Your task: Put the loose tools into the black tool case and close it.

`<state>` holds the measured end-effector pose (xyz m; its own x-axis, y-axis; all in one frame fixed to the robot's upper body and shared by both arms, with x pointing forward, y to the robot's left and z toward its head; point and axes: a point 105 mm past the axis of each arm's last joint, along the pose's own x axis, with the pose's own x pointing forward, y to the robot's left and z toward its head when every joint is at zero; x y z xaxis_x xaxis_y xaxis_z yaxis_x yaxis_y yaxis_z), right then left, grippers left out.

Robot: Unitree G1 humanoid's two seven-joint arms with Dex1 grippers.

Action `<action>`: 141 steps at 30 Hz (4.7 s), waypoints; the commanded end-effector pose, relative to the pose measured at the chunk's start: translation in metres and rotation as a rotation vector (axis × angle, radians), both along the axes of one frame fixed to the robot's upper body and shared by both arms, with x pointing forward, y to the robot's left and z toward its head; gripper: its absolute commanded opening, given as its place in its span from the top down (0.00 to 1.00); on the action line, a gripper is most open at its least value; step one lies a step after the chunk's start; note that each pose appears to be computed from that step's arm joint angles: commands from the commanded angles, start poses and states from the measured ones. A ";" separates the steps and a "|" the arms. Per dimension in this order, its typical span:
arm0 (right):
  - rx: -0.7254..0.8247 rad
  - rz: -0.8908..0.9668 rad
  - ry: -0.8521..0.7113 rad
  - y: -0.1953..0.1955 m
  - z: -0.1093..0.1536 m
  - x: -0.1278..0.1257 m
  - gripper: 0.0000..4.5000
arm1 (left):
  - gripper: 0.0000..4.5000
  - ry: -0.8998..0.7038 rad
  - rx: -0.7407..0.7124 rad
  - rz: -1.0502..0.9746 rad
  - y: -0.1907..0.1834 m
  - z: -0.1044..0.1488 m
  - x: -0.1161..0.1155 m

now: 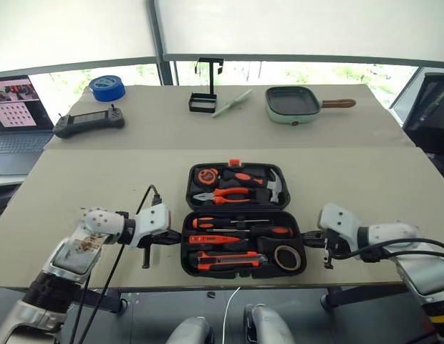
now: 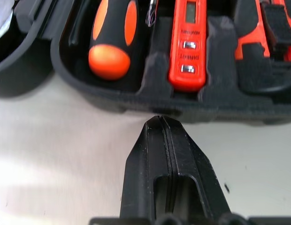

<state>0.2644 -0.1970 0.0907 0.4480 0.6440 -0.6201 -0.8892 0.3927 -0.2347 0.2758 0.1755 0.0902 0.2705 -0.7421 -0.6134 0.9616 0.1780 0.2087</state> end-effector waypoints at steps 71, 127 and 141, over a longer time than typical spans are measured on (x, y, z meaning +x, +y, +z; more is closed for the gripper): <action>0.631 -0.656 -0.334 0.024 0.091 0.134 0.96 | 0.99 -0.317 -0.571 0.486 -0.048 0.073 0.084; 0.078 0.214 -0.122 0.051 -0.019 -0.041 1.00 | 0.97 -0.382 -0.135 0.023 -0.043 0.053 0.114; 0.149 -0.028 -0.317 0.029 0.023 0.036 1.00 | 0.97 -0.280 -0.234 -0.154 -0.047 0.088 0.072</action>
<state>0.3055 -0.1674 0.0948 0.6394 0.6610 -0.3929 -0.7605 0.4683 -0.4498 0.3364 0.1394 0.1304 0.2157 -0.8512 -0.4785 0.9264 0.0234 0.3759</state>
